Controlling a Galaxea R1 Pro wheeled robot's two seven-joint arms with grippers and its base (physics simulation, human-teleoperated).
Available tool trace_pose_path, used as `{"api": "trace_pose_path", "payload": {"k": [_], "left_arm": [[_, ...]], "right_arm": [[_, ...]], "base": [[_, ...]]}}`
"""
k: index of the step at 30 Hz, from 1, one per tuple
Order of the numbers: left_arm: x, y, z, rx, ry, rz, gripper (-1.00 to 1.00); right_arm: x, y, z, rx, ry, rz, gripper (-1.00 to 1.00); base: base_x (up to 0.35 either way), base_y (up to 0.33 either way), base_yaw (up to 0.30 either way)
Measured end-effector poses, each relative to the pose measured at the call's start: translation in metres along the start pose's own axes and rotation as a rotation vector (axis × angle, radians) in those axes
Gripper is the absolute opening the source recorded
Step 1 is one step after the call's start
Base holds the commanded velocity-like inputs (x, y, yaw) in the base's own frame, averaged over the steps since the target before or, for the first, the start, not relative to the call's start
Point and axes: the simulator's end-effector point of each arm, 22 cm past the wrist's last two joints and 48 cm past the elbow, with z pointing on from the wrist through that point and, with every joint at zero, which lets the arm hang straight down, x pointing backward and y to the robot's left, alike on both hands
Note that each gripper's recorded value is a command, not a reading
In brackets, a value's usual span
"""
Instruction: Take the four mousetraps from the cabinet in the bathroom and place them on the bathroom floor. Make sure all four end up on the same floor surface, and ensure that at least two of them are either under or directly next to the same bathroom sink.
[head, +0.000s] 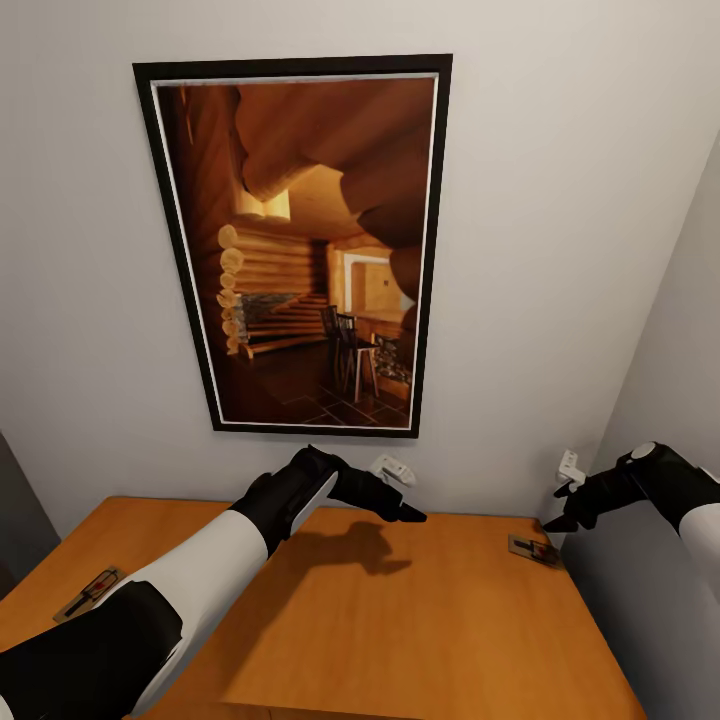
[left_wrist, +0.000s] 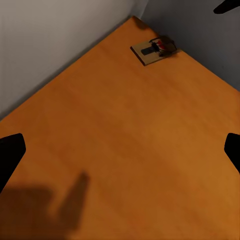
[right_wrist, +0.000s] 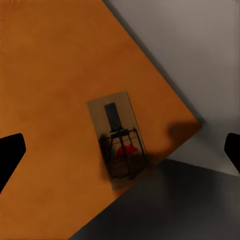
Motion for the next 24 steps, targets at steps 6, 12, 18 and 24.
{"api": "trace_pose_path", "payload": {"k": [6, 12, 18, 24], "left_arm": [[0.002, 0.003, 0.003, 0.0, 0.001, -0.001, 1.0], [0.004, 0.006, 0.006, 0.0, 0.0, -0.001, 1.0], [0.006, 0.01, 0.009, 0.0, 0.001, -0.001, 1.0], [0.007, 0.011, 0.011, -0.001, 0.001, -0.001, 1.0]], "right_arm": [[0.001, -0.002, 0.004, 0.001, -0.001, 0.0, 1.0], [0.002, -0.004, 0.008, 0.001, 0.0, -0.001, 1.0], [0.003, -0.005, 0.013, 0.001, 0.0, -0.001, 1.0], [0.004, -0.006, 0.015, 0.001, 0.0, -0.001, 1.0]], "base": [[0.0, 0.0, 0.0], [0.0, 0.0, 0.0], [0.0, 0.0, 0.0], [0.0, 0.0, 0.0]]}}
